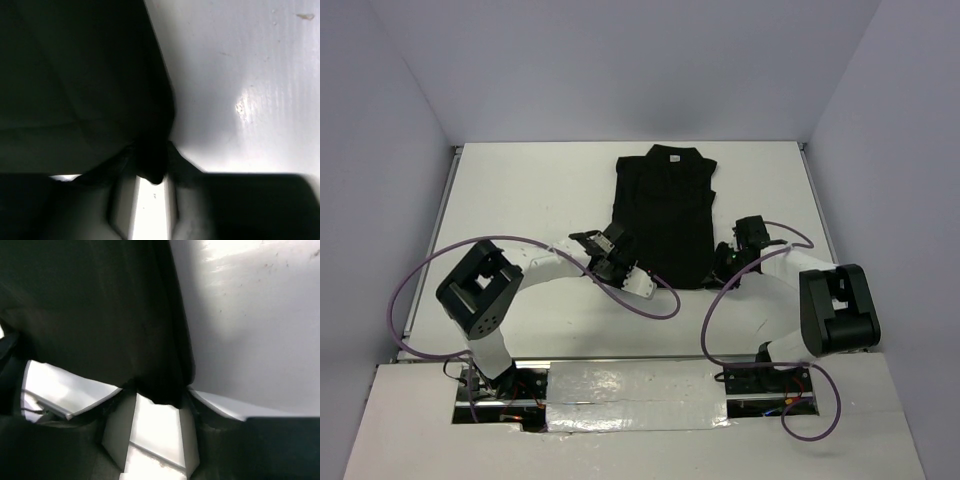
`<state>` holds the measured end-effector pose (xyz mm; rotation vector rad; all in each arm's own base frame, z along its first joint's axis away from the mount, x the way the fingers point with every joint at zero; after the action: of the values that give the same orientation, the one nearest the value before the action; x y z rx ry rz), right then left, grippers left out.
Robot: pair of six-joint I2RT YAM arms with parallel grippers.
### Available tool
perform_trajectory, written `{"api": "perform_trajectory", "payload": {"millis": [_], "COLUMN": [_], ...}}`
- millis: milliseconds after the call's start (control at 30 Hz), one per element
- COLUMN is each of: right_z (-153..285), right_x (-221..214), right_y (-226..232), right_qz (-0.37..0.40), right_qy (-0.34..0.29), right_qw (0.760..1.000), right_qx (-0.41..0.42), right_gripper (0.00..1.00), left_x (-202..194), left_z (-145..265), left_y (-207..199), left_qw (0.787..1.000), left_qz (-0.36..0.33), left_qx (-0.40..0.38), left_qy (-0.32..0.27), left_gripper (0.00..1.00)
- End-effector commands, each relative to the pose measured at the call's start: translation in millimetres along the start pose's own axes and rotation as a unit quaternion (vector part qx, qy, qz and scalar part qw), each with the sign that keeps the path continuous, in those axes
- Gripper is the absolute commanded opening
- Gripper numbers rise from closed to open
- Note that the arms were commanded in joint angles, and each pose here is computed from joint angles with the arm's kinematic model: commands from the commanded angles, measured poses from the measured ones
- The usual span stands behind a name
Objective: Fold and stack the long sleeve shirts
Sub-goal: Fold the shirt
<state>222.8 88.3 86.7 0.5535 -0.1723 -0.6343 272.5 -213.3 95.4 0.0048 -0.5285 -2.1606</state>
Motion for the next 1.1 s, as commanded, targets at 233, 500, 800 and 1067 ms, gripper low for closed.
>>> {"api": "perform_trajectory", "payload": {"millis": [233, 500, 800, 1067], "right_z": [3, 40, 99, 154], "right_x": [3, -24, -105, -135], "right_y": [-8, -3, -9, 7], "right_qz": [0.012, 0.084, 0.100, 0.113], "right_qy": [-0.019, 0.004, 0.088, 0.139], "right_qw": [1.000, 0.996, 0.988, 0.982], "right_qx": [-0.017, -0.030, -0.083, -0.053], "right_gripper": [0.00, 0.00, 0.00, 0.00], "left_x": [-1, 8, 36, 66], "left_z": [-6, 34, 111, 173], "left_y": [-19, -36, -84, -96], "left_qw": [0.997, 0.991, 0.980, 0.966], "left_qz": [0.070, 0.108, 0.129, 0.146], "left_qx": [-0.026, -0.073, -0.146, -0.172], "left_qy": [0.007, -0.004, -0.045, -0.126], "left_gripper": [0.00, 0.00, 0.00, 0.00]}}
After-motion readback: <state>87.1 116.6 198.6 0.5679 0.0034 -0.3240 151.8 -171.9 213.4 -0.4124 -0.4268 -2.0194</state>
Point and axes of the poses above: each gripper's point midway between its finger pads, its own z axis back along the fingers, its own y axis along the line the jaws close on, x = y × z, the point moved 8 cm from there along z, back along the fingers, and after that the axes turned 14 degrees about -z, right-handed, at the moved point
